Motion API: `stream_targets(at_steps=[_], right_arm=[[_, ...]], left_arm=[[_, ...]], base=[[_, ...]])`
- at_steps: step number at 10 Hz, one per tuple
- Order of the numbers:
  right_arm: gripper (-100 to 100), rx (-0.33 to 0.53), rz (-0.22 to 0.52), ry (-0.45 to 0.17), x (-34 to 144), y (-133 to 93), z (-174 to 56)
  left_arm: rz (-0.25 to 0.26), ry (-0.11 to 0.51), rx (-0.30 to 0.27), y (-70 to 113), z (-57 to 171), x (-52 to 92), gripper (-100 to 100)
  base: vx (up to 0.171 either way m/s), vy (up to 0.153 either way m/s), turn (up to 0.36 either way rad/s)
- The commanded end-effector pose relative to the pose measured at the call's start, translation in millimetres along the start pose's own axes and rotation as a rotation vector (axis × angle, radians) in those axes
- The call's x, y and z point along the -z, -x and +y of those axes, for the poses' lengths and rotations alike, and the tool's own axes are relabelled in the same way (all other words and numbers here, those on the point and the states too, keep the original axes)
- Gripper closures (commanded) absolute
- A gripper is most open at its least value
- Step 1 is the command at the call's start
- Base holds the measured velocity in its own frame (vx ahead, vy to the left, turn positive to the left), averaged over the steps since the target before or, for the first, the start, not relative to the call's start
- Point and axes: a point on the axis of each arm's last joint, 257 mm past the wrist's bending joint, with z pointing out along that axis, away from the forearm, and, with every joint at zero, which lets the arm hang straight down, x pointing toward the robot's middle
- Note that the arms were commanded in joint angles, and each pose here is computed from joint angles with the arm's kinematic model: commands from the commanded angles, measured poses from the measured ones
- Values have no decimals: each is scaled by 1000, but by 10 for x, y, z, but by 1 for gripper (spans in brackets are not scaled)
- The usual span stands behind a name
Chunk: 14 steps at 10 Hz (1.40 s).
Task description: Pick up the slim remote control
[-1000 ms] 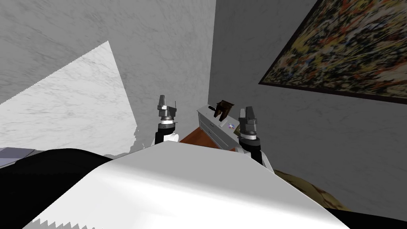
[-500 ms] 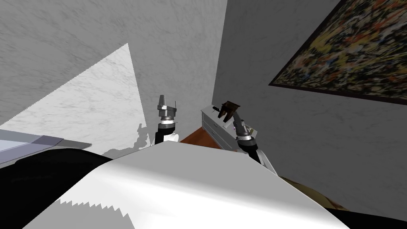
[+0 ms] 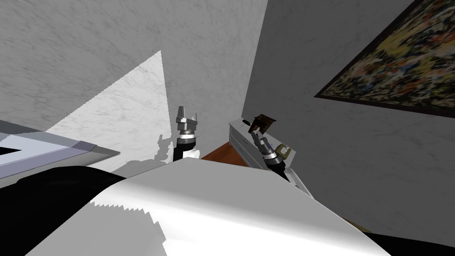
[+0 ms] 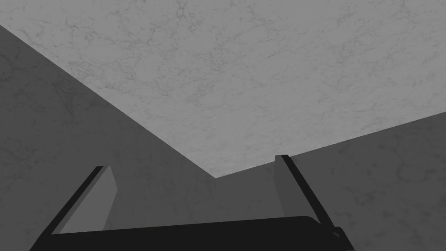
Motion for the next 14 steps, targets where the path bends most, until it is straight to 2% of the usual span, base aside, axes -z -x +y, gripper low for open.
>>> stream_targets(at_steps=[1,2,3,4,5,6,7,8,9,10,11,12,13,14], right_arm=[[-100,70,90,-6,97,-224,-130],[-100,71,93,-5,100,-226,-131],[-100,131,170,-9,213,-427,-235],[-100,134,175,-7,219,-430,-236],[-100,195,257,-9,361,-629,-353],[-100,197,260,-8,365,-630,-355],[-100,261,347,-5,536,-818,-480],[-100,262,349,-6,540,-822,-485],[-100,324,436,-3,737,-1000,-623],[-100,326,439,-2,743,-1000,-626],[-100,386,525,4,956,-1155,-765],[-100,390,532,5,972,-1161,-777],[-100,447,617,10,1211,-1302,-926],[-100,453,626,14,1227,-1298,-936]], left_arm=[[0,0,0,0,0,0,0],[0,0,0,0,0,0,0],[0,0,0,0,0,0,0],[0,0,0,0,0,0,0],[0,0,0,0,0,0,0],[0,0,0,0,0,0,0],[0,0,0,0,0,0,0],[0,0,0,0,0,0,0],[0,0,0,0,0,0,0],[0,0,0,0,0,0,0],[0,0,0,0,0,0,0],[0,0,0,0,0,0,0],[0,0,0,0,0,0,0],[0,0,0,0,0,0,0]], base=[[7,47,148],[0,34,91],[-1,44,180],[4,36,100],[11,48,200],[6,35,95],[3,38,202],[7,26,115],[13,36,226],[10,24,94],[8,28,215],[9,21,103],[11,26,212],[12,20,126]])
